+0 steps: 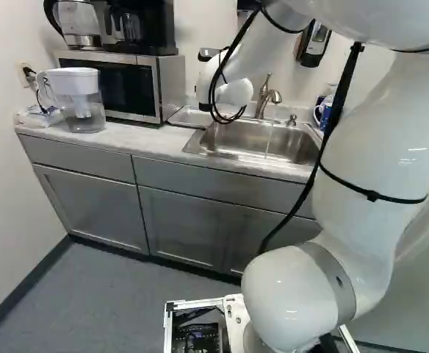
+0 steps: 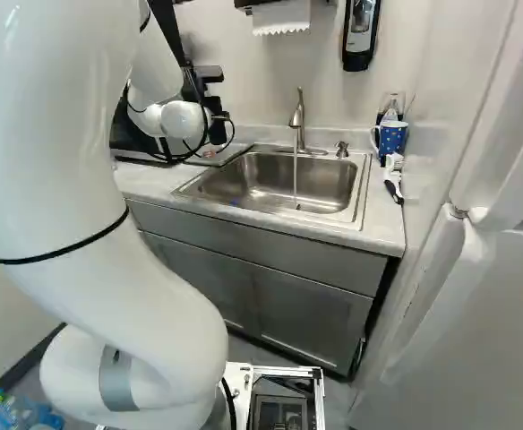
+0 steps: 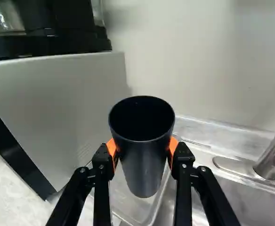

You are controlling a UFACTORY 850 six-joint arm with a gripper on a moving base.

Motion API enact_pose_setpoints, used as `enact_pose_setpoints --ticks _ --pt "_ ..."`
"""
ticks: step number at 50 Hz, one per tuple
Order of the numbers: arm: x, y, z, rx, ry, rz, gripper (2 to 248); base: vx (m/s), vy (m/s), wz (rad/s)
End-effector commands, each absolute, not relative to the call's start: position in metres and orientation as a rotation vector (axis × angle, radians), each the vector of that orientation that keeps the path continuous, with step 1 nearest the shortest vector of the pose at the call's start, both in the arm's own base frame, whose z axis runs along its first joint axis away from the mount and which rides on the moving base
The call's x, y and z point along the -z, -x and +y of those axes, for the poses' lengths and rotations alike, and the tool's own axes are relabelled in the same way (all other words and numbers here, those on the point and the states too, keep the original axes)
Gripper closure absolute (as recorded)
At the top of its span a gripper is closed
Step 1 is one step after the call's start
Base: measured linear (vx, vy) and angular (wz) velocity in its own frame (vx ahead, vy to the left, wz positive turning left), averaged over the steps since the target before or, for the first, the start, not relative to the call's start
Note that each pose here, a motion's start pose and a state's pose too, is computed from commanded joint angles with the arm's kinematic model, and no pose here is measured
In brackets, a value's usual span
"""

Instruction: Rinse the cup and place it in the tray

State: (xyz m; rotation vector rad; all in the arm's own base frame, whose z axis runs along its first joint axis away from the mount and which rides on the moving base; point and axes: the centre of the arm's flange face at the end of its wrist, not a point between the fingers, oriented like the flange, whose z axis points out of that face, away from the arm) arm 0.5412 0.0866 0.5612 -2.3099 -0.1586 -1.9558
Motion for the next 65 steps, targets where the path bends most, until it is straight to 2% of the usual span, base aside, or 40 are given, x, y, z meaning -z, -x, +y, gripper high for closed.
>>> enact_pose_setpoints --ticks 43,59,60,64,65 --pt "-0.508 -0.618 0.121 1.871 2.354 -0.202 127 0.000 0.000 0.000" --pt "-0.502 -0.618 0.121 1.860 2.364 -0.203 127 0.000 0.000 0.000" --pt "-0.502 -0.618 0.121 1.860 2.364 -0.203 109 0.000 0.000 0.000" --pt "-0.502 -0.618 0.121 1.860 2.364 -0.203 109 0.000 0.000 0.000" --pt "-0.502 -0.618 0.121 1.860 2.364 -0.203 75 0.000 0.000 0.000"
